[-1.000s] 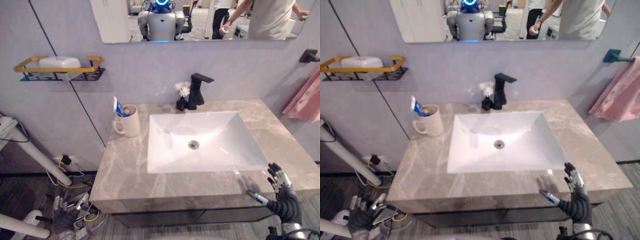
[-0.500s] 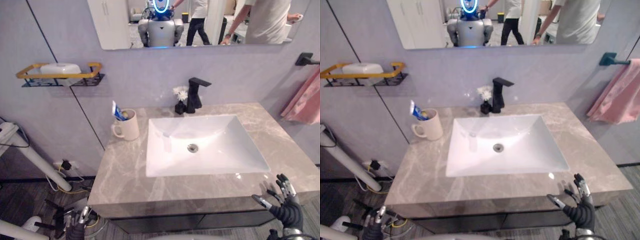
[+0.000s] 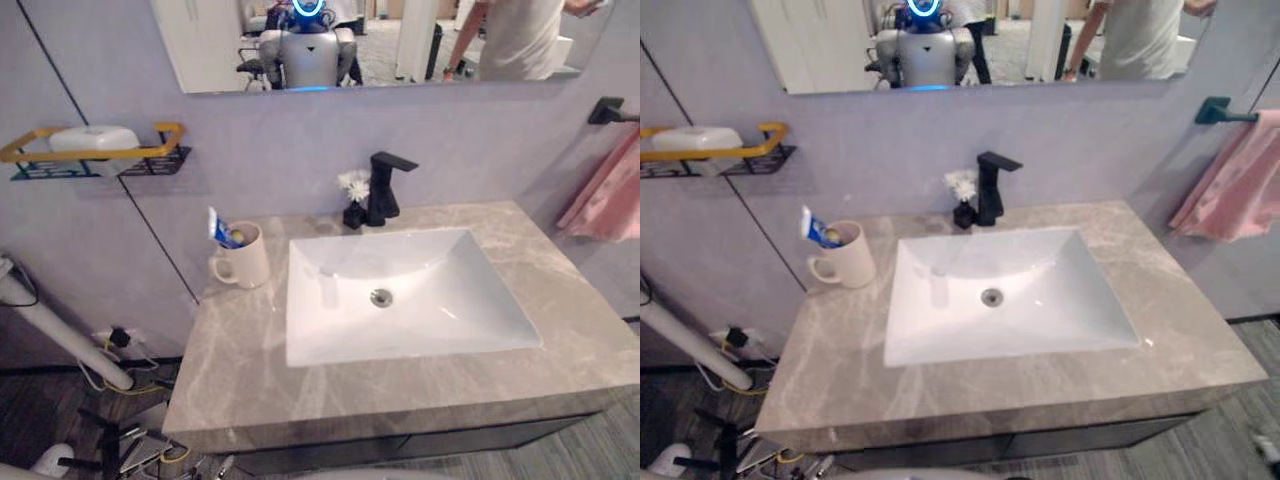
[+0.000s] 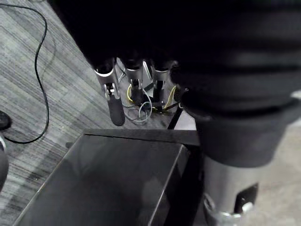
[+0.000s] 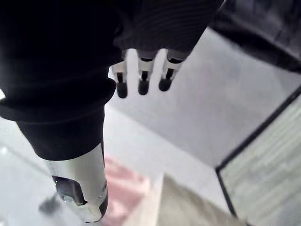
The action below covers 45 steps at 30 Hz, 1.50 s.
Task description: Organize washtable
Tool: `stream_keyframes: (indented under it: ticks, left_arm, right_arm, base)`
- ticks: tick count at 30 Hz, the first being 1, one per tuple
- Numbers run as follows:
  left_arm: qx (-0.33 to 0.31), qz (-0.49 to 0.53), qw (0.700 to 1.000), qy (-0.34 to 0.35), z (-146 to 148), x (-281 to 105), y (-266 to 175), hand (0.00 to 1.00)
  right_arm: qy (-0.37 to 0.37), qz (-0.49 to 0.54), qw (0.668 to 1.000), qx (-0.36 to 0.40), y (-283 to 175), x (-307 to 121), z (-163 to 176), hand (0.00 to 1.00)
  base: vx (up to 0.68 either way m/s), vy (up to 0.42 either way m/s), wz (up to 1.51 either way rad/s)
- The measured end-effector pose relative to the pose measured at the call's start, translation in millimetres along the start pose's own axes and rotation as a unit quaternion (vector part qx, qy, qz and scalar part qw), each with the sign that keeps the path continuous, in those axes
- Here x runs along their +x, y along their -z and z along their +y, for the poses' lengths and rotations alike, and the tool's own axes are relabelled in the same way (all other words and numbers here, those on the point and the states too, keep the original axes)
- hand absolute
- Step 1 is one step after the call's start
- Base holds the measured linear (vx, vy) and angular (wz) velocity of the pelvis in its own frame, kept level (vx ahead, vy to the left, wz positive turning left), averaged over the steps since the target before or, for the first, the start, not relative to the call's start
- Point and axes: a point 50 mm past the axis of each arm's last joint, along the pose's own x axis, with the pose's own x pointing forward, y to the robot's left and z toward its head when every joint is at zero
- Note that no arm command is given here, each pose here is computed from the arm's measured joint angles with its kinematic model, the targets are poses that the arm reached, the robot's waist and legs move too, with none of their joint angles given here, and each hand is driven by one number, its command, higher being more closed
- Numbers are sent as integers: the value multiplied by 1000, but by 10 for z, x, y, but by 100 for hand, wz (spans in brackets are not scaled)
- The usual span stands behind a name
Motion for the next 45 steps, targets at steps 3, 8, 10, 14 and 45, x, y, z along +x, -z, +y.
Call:
stream_keyframes:
  ticks: [3, 8, 10, 14, 45]
  left_arm:
    - [-2, 0, 1000, 1, -22, 23, -15, 0]
    - [-2, 12, 1000, -1, -19, 30, 30, 0]
    - [-1, 10, 1000, 0, -49, 51, 4, 0]
    - [7, 10, 1000, 6, -95, 53, 3, 0]
    - [83, 17, 994, 72, -504, 162, -59, 0]
  right_arm:
    - [53, 22, 998, 27, 84, 5, -109, 0]
    - [95, 95, 985, 112, 347, -99, -4, 0]
    - [47, 139, 979, 142, 474, -216, 235, 0]
    - [-96, 208, 960, 160, 652, -494, 795, 0]
    - [-382, 455, 801, 74, 1384, -1619, 1619, 0]
  base:
    - [-6, -6, -5]
    - [-6, -5, -4]
    - [-8, -6, -6]
    - [-1, 5, 0]
    - [-31, -11, 10]
